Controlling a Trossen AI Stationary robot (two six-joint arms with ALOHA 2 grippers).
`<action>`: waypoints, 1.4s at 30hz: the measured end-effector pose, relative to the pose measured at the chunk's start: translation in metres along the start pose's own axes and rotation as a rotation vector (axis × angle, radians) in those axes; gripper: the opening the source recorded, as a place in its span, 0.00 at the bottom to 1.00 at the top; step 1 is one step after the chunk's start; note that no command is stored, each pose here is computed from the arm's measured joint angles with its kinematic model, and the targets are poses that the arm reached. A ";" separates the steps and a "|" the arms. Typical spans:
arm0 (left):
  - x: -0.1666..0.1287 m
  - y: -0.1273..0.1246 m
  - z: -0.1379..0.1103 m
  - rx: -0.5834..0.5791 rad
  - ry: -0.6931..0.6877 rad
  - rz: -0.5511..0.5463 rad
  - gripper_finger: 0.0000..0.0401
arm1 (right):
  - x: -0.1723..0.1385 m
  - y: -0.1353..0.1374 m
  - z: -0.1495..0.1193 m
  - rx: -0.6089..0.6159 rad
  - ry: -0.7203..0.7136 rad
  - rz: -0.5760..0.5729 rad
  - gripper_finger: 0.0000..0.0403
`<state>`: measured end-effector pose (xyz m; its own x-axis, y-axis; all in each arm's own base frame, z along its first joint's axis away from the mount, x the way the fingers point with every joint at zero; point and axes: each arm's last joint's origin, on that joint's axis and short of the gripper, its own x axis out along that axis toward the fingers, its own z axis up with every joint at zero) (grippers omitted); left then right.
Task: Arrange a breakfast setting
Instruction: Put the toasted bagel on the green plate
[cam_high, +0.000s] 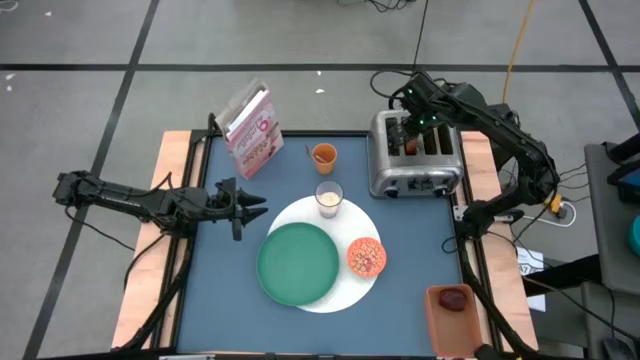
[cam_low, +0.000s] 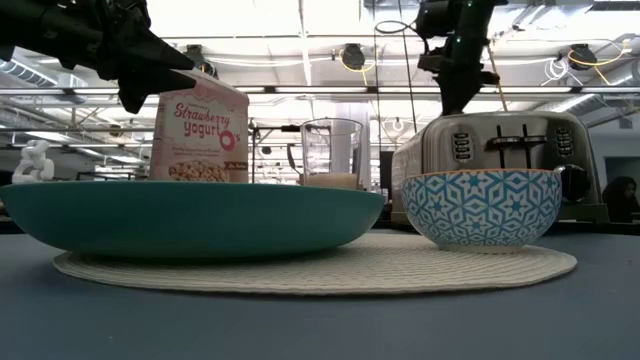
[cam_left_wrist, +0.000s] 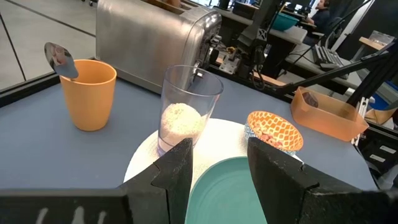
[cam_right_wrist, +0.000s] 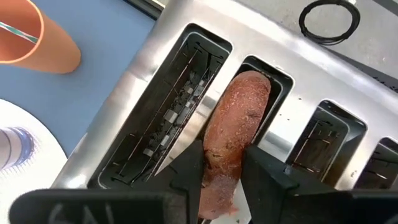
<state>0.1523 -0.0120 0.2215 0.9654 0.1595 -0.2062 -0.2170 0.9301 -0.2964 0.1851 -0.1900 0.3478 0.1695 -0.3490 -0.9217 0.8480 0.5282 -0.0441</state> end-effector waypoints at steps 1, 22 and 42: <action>0.000 0.000 0.000 0.000 0.000 0.000 0.40 | -0.001 0.000 0.000 0.001 -0.006 0.001 0.22; 0.000 0.000 0.000 0.000 0.000 0.000 0.40 | -0.053 -0.011 -0.020 0.008 -0.229 0.043 0.22; 0.000 0.000 0.000 0.007 0.000 0.000 0.40 | -0.088 -0.008 -0.028 -0.091 -0.432 0.348 0.22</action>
<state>0.1523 -0.0120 0.2215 0.9656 0.1591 -0.2059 -0.2155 0.9325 -0.2898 0.1490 -0.1422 0.4183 0.6381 -0.4176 -0.6469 0.6619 0.7267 0.1838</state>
